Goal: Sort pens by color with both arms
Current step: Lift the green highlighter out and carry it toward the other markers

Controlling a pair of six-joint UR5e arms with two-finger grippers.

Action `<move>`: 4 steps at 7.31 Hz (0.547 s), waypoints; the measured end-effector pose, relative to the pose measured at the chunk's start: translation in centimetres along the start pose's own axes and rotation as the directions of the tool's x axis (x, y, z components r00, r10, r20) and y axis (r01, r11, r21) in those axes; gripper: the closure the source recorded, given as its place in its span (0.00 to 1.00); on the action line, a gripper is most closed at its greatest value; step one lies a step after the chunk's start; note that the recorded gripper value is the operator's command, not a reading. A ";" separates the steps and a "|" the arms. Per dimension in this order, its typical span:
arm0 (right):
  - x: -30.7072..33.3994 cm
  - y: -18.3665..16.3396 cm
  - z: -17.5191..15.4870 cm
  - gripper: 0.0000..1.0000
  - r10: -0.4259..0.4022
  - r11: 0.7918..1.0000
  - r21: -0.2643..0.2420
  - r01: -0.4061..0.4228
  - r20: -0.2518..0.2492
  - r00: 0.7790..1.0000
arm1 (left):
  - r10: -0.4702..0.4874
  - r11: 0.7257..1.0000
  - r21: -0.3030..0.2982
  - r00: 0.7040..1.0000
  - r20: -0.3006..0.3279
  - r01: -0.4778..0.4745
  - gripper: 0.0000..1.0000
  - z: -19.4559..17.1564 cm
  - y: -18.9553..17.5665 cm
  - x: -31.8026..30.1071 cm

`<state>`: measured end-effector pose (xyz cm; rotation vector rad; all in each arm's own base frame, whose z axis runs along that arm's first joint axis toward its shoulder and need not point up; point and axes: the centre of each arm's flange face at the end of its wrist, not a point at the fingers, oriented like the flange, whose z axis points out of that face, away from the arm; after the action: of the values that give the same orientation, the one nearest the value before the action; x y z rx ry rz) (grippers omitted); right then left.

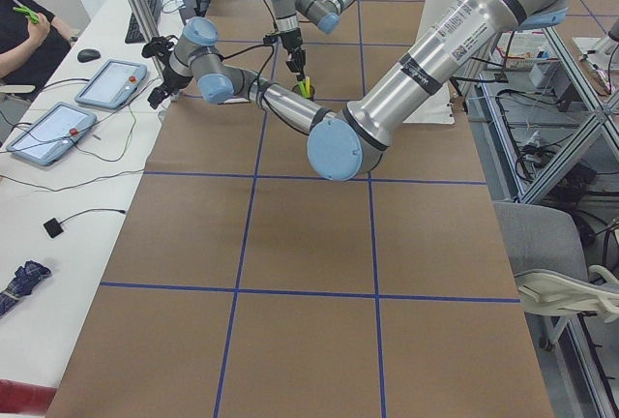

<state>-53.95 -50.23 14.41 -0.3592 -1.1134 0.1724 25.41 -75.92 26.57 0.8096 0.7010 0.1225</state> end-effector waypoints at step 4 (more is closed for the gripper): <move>2.5 0.5 -12.5 1.00 -0.055 0.990 0.137 0.036 0.141 0.989 | -0.007 1.000 0.000 1.000 0.000 0.007 0.01 0.0 0.0 0.0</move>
<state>-41.59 -51.46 11.40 -0.2036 -1.2447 0.2346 25.42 -75.93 26.59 0.8073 0.7042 0.1158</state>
